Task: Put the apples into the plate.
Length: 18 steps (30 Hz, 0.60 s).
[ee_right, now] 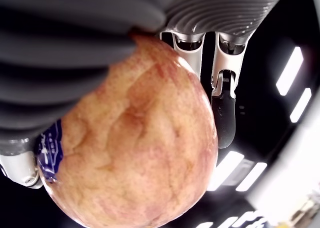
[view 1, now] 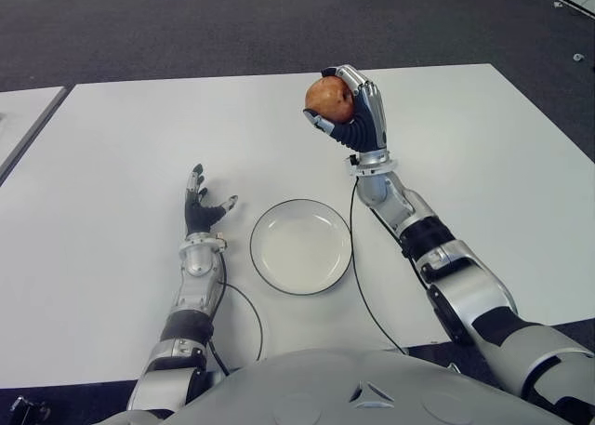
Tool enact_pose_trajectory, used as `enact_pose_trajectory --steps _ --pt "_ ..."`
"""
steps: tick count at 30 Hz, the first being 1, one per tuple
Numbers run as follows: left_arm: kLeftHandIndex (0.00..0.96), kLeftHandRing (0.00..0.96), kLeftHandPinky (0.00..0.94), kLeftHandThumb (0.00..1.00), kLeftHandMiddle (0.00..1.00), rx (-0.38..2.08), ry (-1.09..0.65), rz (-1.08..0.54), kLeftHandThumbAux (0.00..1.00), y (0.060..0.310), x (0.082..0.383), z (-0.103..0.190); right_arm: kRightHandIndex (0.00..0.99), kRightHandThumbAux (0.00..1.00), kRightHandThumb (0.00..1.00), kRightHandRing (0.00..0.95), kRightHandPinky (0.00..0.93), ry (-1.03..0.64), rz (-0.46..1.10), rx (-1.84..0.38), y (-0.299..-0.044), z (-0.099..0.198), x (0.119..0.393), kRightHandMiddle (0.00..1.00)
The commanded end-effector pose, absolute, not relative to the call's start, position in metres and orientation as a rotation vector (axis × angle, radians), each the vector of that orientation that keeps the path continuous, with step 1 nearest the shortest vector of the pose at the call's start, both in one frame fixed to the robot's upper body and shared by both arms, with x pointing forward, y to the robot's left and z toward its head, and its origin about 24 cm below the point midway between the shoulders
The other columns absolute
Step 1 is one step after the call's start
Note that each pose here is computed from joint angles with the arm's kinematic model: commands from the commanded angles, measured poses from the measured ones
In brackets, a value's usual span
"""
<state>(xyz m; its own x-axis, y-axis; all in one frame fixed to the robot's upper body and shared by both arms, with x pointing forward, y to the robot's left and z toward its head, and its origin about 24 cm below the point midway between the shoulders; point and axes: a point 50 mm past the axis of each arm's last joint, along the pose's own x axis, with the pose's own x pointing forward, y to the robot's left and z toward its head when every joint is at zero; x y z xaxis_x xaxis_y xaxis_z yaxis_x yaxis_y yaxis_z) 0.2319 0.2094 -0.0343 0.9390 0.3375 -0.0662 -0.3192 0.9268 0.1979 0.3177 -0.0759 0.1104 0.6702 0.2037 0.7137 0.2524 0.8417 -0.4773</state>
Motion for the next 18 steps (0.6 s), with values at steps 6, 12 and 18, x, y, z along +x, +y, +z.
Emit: enact_pose_trajectory --steps 6,12,18 --pt "0.0 0.0 0.015 0.127 0.0 0.188 0.186 0.334 0.539 0.212 0.225 -0.048 0.399 0.677 0.855 0.854 0.866 -0.906 0.11 -0.523 -0.064 0.107 0.284 0.54" --pt "0.0 0.0 0.021 0.121 0.0 0.18 0.182 0.336 0.527 0.212 0.228 -0.047 0.397 0.679 0.853 0.849 0.841 -0.9 0.294 -0.504 -0.057 0.086 0.264 0.541" --pt "0.0 0.0 0.027 0.118 0.0 0.181 0.174 0.34 0.52 0.211 0.229 -0.047 0.395 0.68 0.851 0.846 0.834 -0.902 0.411 -0.541 -0.057 0.077 0.257 0.54"
